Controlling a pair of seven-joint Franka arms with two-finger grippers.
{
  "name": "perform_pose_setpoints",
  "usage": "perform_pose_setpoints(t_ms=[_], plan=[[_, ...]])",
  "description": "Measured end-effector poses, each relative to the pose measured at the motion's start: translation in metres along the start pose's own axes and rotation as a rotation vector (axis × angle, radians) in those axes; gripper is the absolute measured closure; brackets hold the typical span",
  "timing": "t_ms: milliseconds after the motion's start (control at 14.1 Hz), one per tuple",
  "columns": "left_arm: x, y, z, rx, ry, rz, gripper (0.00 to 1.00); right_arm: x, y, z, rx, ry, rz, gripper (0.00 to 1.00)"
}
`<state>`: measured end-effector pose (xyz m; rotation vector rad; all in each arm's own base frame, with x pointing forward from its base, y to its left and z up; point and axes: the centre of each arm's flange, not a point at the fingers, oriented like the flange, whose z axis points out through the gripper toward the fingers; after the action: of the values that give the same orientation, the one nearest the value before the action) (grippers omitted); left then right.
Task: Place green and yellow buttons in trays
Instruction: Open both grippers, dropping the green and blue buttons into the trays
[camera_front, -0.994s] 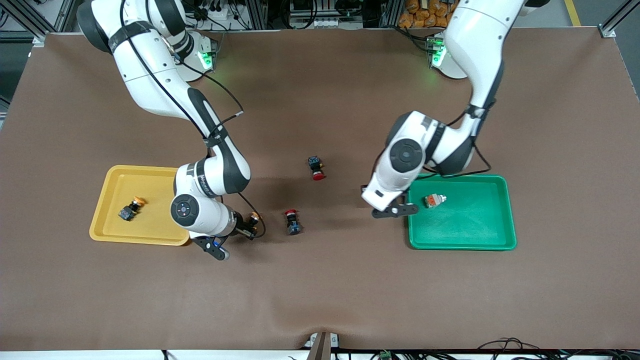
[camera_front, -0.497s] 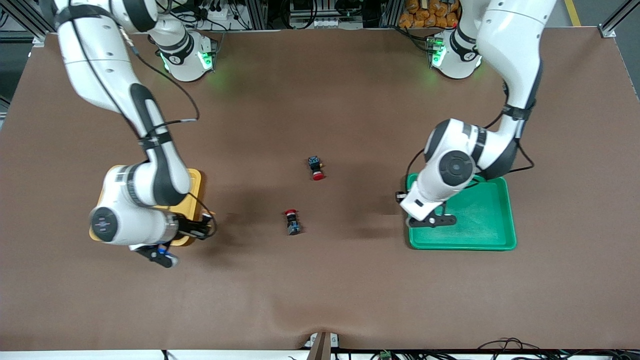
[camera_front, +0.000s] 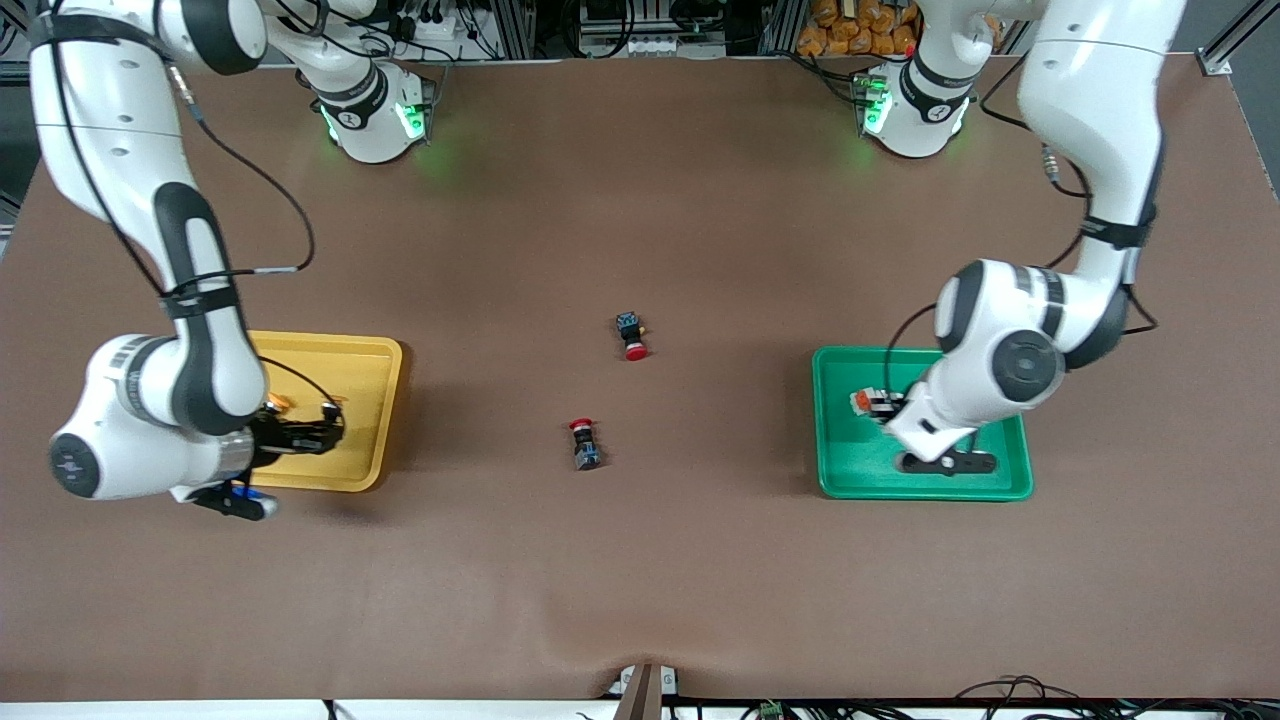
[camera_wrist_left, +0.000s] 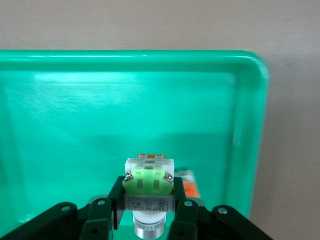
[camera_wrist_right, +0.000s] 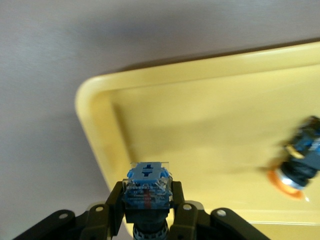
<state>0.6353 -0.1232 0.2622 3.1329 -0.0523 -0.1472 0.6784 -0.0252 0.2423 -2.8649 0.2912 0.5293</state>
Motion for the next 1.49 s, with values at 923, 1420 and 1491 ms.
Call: perform_pose_setpoints(t_ms=[923, 1420, 1491], plan=[[0.004, -0.096, 0.070, -0.020, 0.020, 0.025, 0.59, -0.082, 0.007, -0.062, -0.114, 0.196, -0.183, 0.00], [0.006, -0.097, 0.068, -0.020, 0.029, 0.023, 0.06, -0.155, -0.010, -0.184, -0.154, 0.251, -0.227, 0.00], [0.008, -0.097, 0.063, -0.019, 0.036, 0.023, 0.00, -0.162, -0.011, -0.202, -0.157, 0.251, -0.227, 0.00]])
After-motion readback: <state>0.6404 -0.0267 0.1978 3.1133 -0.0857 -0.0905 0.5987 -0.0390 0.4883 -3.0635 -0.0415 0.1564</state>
